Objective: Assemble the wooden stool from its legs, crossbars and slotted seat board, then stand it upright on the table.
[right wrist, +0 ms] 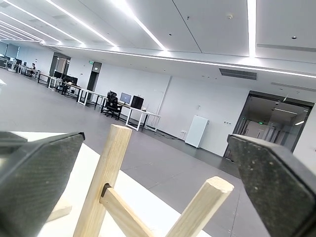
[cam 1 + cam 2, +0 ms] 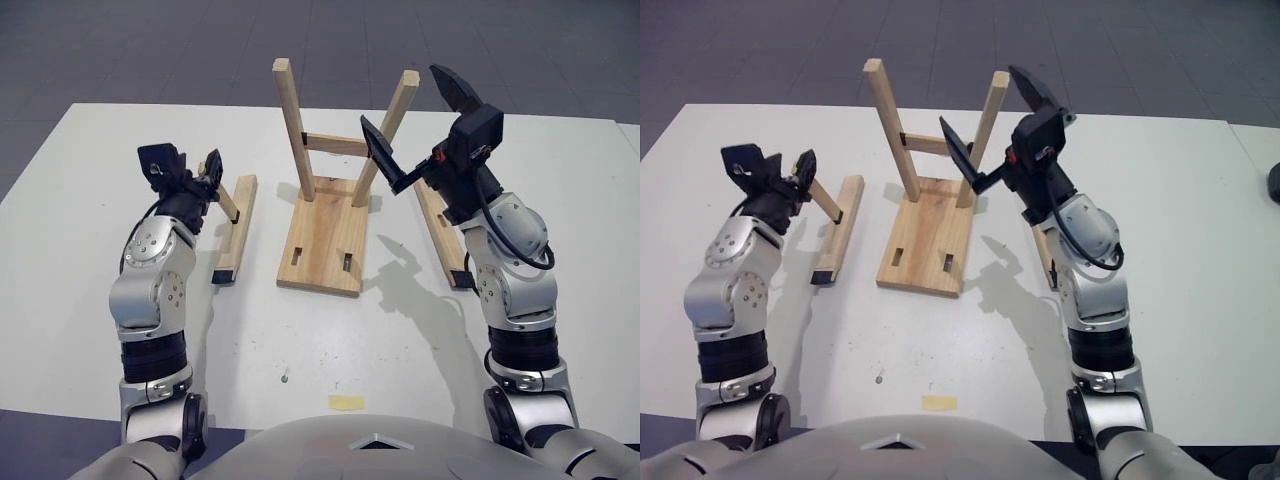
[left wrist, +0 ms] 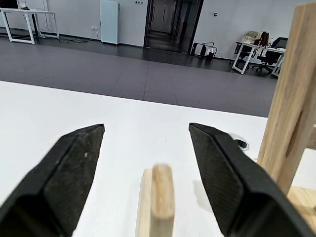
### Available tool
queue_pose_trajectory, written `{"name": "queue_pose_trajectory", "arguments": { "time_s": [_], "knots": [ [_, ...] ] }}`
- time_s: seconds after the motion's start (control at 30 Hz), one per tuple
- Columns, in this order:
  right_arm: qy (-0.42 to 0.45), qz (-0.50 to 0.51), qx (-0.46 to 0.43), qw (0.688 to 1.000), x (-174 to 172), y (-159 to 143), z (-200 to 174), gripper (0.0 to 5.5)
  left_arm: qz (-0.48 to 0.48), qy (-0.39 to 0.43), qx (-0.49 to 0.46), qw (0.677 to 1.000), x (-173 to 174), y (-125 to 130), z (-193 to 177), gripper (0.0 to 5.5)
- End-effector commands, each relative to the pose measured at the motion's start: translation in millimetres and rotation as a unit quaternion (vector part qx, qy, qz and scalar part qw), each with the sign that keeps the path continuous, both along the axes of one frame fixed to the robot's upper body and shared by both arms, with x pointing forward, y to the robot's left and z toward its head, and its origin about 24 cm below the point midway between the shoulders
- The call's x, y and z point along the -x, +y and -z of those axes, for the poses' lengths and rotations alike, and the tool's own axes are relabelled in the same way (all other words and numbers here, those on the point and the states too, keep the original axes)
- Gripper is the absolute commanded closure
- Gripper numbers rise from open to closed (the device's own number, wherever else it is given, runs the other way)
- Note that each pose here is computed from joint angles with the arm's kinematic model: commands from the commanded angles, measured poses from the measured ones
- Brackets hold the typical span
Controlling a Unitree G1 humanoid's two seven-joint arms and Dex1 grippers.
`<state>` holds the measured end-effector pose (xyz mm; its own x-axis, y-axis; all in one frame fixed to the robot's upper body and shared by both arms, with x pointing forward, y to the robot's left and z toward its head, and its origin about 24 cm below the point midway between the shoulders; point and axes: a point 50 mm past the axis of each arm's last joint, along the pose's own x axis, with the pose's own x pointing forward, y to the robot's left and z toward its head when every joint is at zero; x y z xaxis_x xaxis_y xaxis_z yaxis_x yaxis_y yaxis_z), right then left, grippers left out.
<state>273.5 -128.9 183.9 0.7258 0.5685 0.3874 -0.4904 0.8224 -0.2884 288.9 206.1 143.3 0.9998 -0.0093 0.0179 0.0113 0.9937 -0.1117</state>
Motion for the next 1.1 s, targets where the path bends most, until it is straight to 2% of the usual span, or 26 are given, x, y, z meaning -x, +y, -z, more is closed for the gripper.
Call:
{"name": "queue_pose_trajectory", "arguments": {
  "time_s": [0.03, 0.17, 0.27, 0.33, 0.47, 0.57, 0.77, 0.87, 1.0, 1.1],
  "knots": [
    [-0.004, 0.001, 0.001, 1.0, -0.1, 1.0, -0.6, 0.1, 0.015, -0.056, -0.014, 0.998, -5.5, -4.9, -39.6, 1.47],
    [-0.005, 0.003, -0.002, 1.0, -0.1, 1.2, -1.3, 0.1, 0.031, -0.098, -0.022, 0.994, -19.1, -7.9, -70.3, 0.73],
    [-0.007, 0.0, -0.002, 1.0, -1.0, 2.5, -2.7, 0.1, 0.037, -0.094, -0.024, 0.995, -30.5, -4.7, -71.2, 0.24],
    [-0.008, -0.001, -0.003, 1.0, -1.5, 2.8, -3.3, 0.1, 0.043, -0.056, -0.01, 0.997, -36.7, -2.6, -48.4, 0.13],
    [-0.004, -0.001, -0.004, 1.0, -0.7, 2.2, -2.0, 0.1, 0.059, 0.082, 0.008, 0.995, -36.1, -3.6, 39.4, 0.13],
    [-0.002, -0.005, -0.002, 1.0, -1.1, 3.2, -1.4, 0.1, 0.057, 0.113, 0.022, 0.992, -31.7, -8.1, 65.0, 0.13],
    [0.002, -0.007, -0.001, 1.0, 0.1, 2.0, -0.1, 0.1, 0.046, 0.059, 0.026, 0.997, -25.2, -7.0, 36.7, 0.13],
    [0.004, -0.007, -0.001, 1.0, 2.0, 2.6, 1.8, 0.1, 0.049, 0.019, 0.022, 0.998, -20.1, -4.3, 8.6, 0.13],
    [0.01, -0.009, -0.004, 1.0, 5.0, 3.3, 4.3, 0.1, 0.03, -0.031, -0.016, 0.999, 0.4, 10.0, -38.7, 0.13],
    [0.015, -0.012, -0.006, 1.0, 6.0, 5.0, 6.9, 0.1, 0.044, -0.021, -0.041, 0.998, 18.3, 8.4, -50.5, 0.13]
  ]
}}
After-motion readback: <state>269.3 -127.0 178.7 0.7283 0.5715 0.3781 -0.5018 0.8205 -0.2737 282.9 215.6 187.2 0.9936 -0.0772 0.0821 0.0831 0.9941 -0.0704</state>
